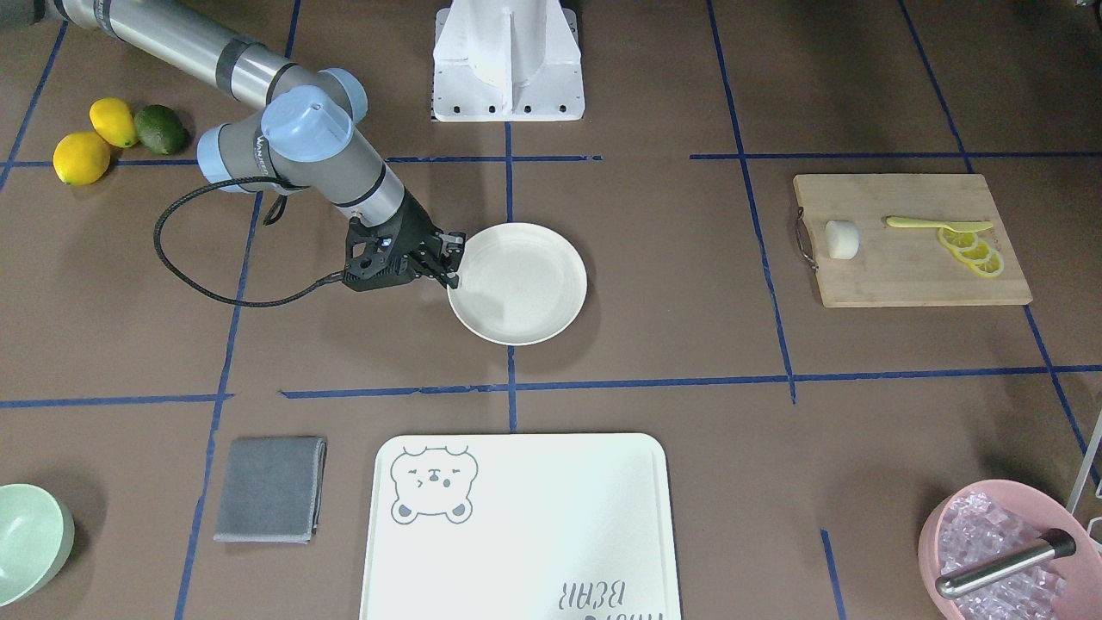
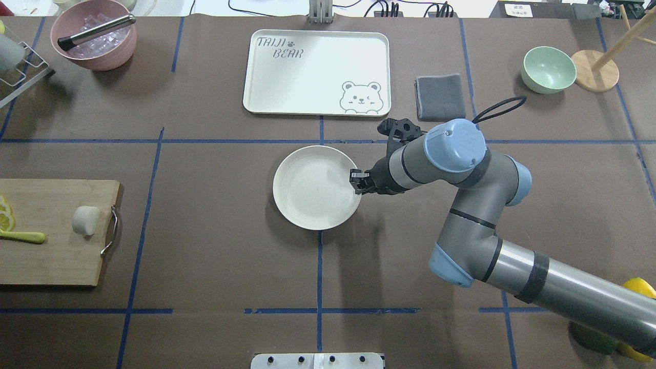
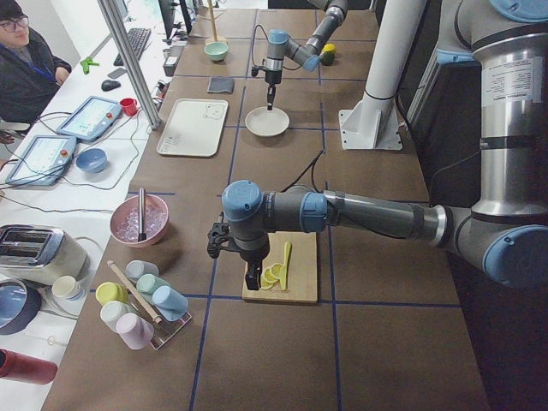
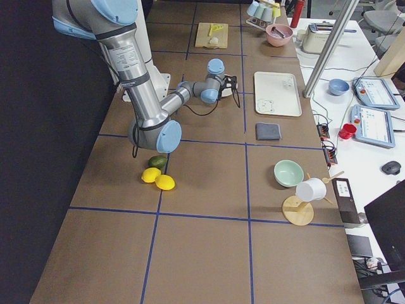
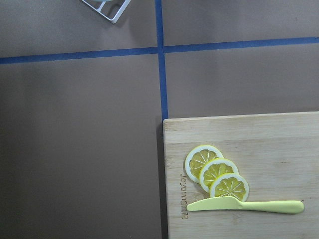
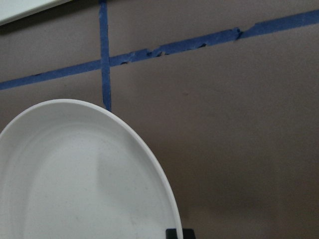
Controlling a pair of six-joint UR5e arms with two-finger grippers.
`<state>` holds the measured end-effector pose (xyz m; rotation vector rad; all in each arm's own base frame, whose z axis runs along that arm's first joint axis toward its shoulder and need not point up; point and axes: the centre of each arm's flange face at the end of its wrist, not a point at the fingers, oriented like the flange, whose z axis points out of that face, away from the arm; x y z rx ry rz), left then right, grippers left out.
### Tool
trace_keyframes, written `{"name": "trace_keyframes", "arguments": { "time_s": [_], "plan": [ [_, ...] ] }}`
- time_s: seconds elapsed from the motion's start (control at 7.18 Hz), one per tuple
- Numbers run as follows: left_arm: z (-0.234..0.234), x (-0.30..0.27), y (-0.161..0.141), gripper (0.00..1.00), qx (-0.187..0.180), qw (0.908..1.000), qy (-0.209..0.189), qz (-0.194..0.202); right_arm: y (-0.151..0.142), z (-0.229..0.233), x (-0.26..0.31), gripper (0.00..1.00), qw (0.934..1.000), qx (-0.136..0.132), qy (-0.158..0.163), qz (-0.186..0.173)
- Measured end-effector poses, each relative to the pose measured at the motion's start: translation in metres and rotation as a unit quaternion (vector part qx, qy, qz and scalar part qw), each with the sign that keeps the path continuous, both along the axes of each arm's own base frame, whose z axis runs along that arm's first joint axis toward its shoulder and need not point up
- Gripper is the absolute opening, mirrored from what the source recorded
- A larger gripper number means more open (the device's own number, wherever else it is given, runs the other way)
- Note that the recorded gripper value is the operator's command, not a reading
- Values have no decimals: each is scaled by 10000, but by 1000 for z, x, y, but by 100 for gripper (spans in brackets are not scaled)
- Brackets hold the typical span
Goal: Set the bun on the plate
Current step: 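Drag the white plate with the right gripper toward the table center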
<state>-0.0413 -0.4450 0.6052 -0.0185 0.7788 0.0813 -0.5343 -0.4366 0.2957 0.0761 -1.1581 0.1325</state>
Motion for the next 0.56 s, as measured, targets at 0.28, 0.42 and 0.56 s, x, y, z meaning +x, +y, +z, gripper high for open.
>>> {"name": "trace_keyframes", "arguments": {
  "time_s": [0.28,0.42,0.56],
  "plan": [
    [1,2,0,100,-5,10000,0,21,9,0,-8,100,10000,26,27,-2],
    [1,2,0,100,-6,10000,0,23,11,-1,-10,100,10000,47,40,21],
    [1,2,0,100,-6,10000,0,26,8,-1,-9,100,9999,65,56,74]
  ]
}}
